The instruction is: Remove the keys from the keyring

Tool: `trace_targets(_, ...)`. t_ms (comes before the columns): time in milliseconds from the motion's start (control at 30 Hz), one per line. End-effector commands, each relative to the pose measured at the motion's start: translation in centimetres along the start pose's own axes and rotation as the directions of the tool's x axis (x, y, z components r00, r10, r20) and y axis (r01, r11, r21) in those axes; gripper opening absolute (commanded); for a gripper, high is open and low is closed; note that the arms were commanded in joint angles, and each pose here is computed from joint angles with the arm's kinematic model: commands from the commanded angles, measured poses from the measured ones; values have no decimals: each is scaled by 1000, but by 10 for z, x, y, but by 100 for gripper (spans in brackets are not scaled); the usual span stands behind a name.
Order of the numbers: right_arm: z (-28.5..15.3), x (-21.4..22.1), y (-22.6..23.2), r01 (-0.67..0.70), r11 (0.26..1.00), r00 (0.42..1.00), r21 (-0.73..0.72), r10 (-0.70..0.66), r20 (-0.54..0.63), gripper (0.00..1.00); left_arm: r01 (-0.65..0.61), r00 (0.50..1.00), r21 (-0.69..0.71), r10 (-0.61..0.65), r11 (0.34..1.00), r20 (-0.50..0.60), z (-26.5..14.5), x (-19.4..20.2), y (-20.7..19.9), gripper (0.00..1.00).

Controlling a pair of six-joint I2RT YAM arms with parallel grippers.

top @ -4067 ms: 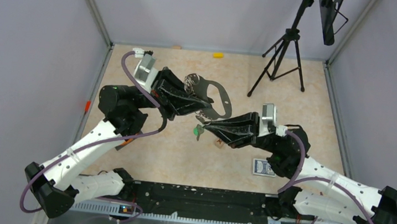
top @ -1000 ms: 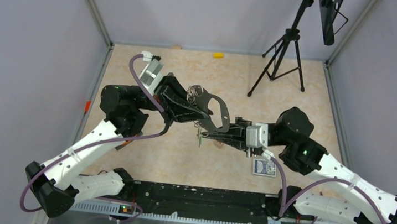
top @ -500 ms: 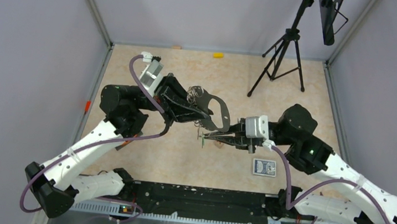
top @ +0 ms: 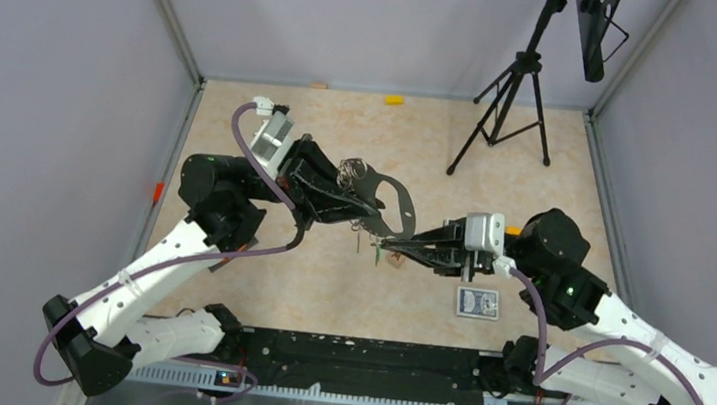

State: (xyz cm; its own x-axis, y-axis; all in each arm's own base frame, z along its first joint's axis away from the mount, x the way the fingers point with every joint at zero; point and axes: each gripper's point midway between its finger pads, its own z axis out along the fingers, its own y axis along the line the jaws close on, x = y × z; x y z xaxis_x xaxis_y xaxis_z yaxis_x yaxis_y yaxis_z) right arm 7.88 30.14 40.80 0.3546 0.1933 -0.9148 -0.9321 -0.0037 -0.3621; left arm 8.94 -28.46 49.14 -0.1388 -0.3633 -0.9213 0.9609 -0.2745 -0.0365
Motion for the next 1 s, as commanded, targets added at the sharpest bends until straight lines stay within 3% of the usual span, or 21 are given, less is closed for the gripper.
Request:
trace_targets(0, -6, -9, 0, -33, 999, 997, 39, 30, 65, 0, -97, 992, -12, 98, 995, 74, 0, -26, -11, 0)
trace_targets(367, -16, -18, -7, -88, 986, 970, 144, 52, 237, 0, -96, 992, -21, 98, 995, 76, -1, -23, -8, 0)
trace_targets(733, -25, -34, -12, -247, 955, 877, 162, 150, 457, 0, -93, 992, -37, 96, 995, 86, -3, -20, -6, 0)
trace_targets(933, -20, -22, -16, -273, 945, 889, 179, 177, 423, 0, -96, 991, -42, 100, 994, 91, -3, -22, -5, 0)
trace_targets(967, -20, -20, -17, -274, 943, 892, 189, 176, 417, 4, -97, 991, -42, 100, 994, 92, -3, -22, -5, 0)
